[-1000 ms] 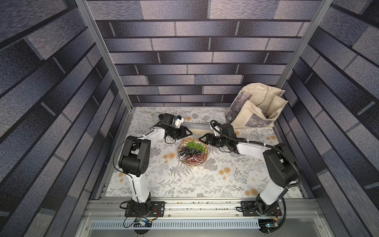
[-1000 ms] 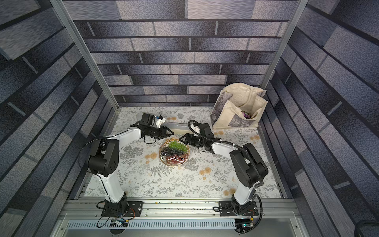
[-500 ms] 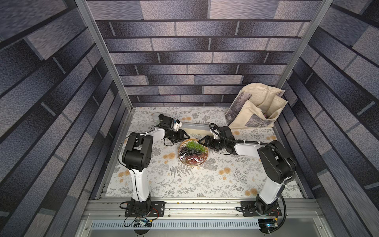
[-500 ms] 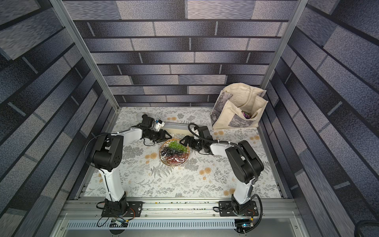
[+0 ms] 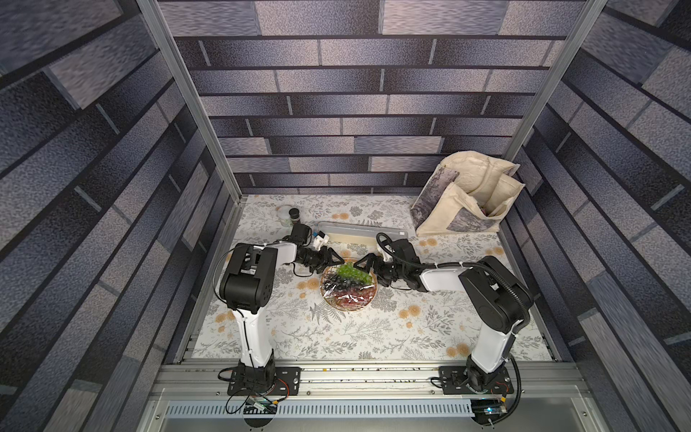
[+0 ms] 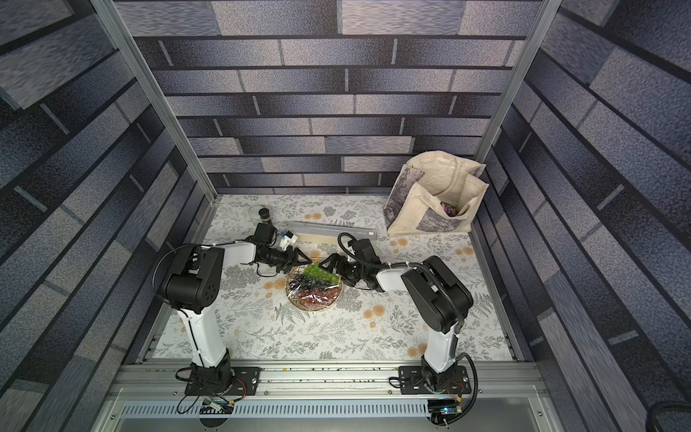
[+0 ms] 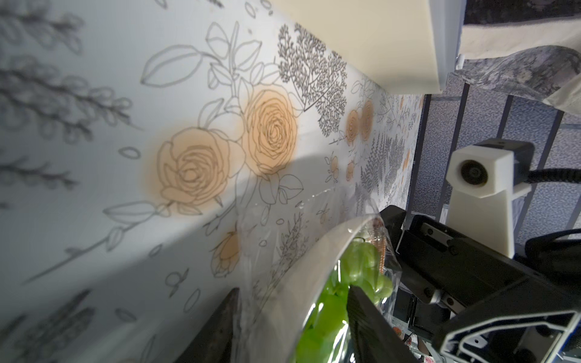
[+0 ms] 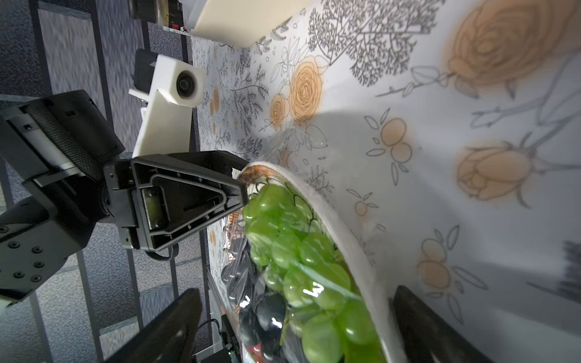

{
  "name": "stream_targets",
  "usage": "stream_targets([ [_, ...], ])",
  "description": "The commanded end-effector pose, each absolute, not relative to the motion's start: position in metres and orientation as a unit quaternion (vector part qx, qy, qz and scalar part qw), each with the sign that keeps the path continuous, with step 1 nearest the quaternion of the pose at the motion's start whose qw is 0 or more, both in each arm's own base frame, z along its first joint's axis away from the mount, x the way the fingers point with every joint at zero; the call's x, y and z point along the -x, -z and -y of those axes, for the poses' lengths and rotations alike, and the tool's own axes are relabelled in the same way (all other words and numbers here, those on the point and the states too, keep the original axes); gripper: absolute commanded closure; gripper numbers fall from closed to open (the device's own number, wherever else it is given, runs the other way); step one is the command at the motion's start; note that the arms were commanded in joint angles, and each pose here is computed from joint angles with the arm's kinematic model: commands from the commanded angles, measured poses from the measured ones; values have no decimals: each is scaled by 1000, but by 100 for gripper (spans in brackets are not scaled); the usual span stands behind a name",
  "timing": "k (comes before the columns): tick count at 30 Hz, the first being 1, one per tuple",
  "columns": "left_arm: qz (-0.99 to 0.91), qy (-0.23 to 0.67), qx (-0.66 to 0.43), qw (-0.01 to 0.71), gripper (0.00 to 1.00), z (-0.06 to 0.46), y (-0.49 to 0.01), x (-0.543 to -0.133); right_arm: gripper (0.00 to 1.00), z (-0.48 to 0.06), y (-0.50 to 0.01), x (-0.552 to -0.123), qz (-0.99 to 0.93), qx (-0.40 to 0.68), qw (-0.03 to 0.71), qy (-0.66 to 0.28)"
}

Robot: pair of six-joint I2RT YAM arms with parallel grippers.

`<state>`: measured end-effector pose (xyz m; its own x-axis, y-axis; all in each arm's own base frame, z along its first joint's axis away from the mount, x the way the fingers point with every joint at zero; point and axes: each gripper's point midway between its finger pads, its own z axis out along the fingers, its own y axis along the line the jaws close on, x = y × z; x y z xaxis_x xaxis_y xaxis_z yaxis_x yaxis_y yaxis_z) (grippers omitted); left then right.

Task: Wrap the plate with plastic wrap
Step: Cover the plate with plastic wrap.

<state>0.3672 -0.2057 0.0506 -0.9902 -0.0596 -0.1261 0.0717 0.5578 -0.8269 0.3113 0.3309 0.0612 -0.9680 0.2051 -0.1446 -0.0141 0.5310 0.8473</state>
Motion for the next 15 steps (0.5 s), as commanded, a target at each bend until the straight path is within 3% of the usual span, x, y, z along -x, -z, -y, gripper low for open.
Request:
stream_targets([
  [1, -870, 483, 10, 93, 42, 197, -75, -368, 2, -316, -57, -308, -879, -79, 121, -454],
  [7, -880, 453, 49, 132, 41, 159, -82, -372, 0, -269, -71, -299, -920, -74, 140, -357],
  [15, -883, 456, 48, 106, 41, 157, -84, -342, 0, -289, -87, -276, -914, -65, 103, -386],
])
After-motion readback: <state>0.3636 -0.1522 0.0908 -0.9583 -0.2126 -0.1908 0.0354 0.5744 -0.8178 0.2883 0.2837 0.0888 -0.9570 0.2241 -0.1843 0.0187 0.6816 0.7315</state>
